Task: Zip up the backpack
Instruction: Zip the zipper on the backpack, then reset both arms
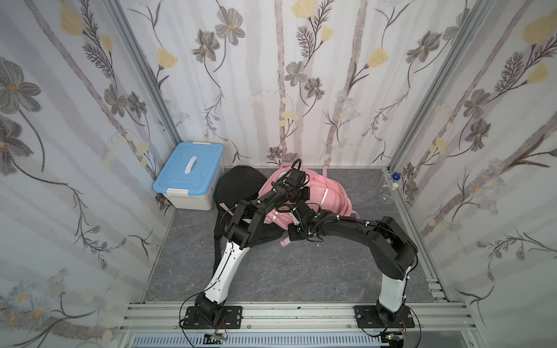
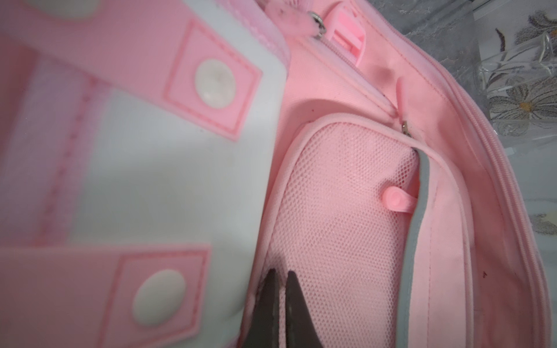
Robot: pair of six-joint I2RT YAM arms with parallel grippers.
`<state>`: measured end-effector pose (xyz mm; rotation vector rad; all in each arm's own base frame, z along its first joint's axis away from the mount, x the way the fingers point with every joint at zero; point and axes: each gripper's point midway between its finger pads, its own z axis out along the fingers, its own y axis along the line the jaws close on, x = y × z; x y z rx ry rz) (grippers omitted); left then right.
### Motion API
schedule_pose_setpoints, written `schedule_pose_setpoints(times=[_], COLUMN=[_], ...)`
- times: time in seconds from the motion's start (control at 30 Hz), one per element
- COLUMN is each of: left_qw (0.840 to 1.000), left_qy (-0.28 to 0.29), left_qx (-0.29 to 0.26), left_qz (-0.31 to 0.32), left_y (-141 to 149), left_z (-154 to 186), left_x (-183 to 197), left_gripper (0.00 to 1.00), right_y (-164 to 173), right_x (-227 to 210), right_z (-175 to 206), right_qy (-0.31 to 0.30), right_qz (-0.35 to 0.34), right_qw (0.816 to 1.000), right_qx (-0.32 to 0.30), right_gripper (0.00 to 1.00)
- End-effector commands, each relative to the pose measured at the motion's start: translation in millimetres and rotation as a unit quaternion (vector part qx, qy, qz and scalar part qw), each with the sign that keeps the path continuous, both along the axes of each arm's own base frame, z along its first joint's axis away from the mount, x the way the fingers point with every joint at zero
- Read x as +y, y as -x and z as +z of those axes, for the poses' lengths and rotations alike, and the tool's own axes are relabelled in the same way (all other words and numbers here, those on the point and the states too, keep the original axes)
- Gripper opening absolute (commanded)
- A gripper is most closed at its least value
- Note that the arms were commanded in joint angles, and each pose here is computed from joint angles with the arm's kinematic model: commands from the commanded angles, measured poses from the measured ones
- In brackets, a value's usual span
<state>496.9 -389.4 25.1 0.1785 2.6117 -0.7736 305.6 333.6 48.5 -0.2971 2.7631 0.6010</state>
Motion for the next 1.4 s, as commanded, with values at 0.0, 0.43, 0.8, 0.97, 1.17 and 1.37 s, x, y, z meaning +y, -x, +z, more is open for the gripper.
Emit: schedule_pose_setpoints(times=[0.0,0.43,0.8,0.97,1.17,1.37], left_qw=[0.978,0.986,0.981,0.956,0.943,0.919], left_qy=[-0.124,-0.123,-0.102,-0.171,-0.119,-0.123], left_qx=[0.169,0.113,-0.141,-0.216,-0.281,-0.324], left_qz=[0.005,0.014,0.086,0.099,0.135,0.187], left_y=[72,59,21,27,53,89], left_z=[-79,-46,150,206,234,190], left_x=[50,54,119,168,222,318], left_gripper=[0.0,0.58,1.0,1.0,1.0,1.0], right_y=[6,0,-21,-21,-45,-57], right_x=[45,0,-192,-286,-324,-339], right_z=[33,56,227,258,186,107], right_qy=[-0.122,-0.029,0.182,0.292,0.338,0.243], right_qz=[0.055,0.052,-0.17,-0.302,-0.256,-0.293], right_qw=[0.991,0.997,0.901,0.801,0.831,0.854], right_qx=[0.003,-0.048,-0.355,-0.427,-0.361,-0.355], right_gripper=[0.0,0.92,1.0,1.0,1.0,1.0])
